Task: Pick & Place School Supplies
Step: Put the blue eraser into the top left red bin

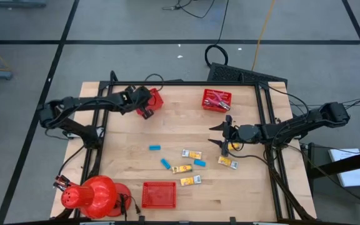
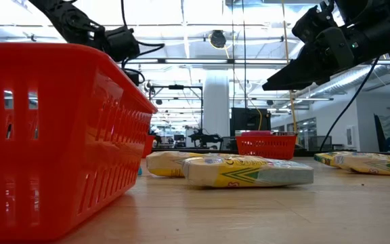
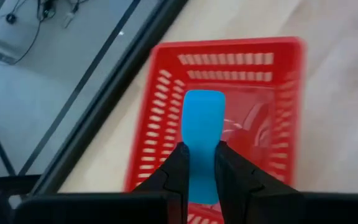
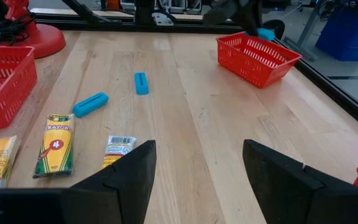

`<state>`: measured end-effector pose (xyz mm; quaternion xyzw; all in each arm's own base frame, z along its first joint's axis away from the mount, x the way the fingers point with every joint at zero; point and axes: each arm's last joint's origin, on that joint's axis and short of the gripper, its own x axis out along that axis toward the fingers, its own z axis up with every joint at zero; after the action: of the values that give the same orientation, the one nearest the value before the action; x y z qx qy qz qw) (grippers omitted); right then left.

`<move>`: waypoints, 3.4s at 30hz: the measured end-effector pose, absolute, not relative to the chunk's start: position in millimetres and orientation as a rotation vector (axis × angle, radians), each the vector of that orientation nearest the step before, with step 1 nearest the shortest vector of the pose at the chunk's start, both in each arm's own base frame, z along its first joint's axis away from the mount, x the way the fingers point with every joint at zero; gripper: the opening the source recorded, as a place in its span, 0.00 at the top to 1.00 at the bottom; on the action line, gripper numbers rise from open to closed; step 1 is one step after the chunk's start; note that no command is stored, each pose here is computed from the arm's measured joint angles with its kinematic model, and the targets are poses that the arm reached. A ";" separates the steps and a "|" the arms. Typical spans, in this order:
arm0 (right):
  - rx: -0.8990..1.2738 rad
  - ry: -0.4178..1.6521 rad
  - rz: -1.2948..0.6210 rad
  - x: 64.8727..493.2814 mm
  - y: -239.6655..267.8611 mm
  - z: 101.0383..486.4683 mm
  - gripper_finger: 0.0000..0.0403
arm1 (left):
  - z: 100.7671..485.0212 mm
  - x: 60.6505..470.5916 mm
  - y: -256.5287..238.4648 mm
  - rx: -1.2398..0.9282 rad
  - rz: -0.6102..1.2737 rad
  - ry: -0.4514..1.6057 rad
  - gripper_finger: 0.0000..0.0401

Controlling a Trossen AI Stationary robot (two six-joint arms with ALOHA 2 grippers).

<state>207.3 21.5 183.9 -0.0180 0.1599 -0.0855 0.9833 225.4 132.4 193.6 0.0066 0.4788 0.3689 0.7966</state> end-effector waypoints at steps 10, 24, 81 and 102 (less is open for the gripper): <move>-0.038 0.319 -0.156 207.0 24.8 184.1 0.43 | 187.0 212.9 150.4 -0.169 0.652 1.023 0.77; -0.039 0.317 -0.149 206.8 26.9 184.3 0.43 | 187.7 215.3 149.4 -0.171 0.618 1.004 0.39; -0.047 0.314 -0.157 206.1 30.1 184.4 0.43 | 88.5 207.2 -32.6 -0.246 0.139 0.877 0.44; -0.047 0.314 -0.158 206.1 30.1 184.4 0.43 | 82.4 206.6 -39.5 -0.240 0.140 0.892 0.85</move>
<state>206.1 30.1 184.4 -0.0233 0.1563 -0.0785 0.9843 206.6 -39.5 82.4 -0.1156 0.4302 0.0675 0.8928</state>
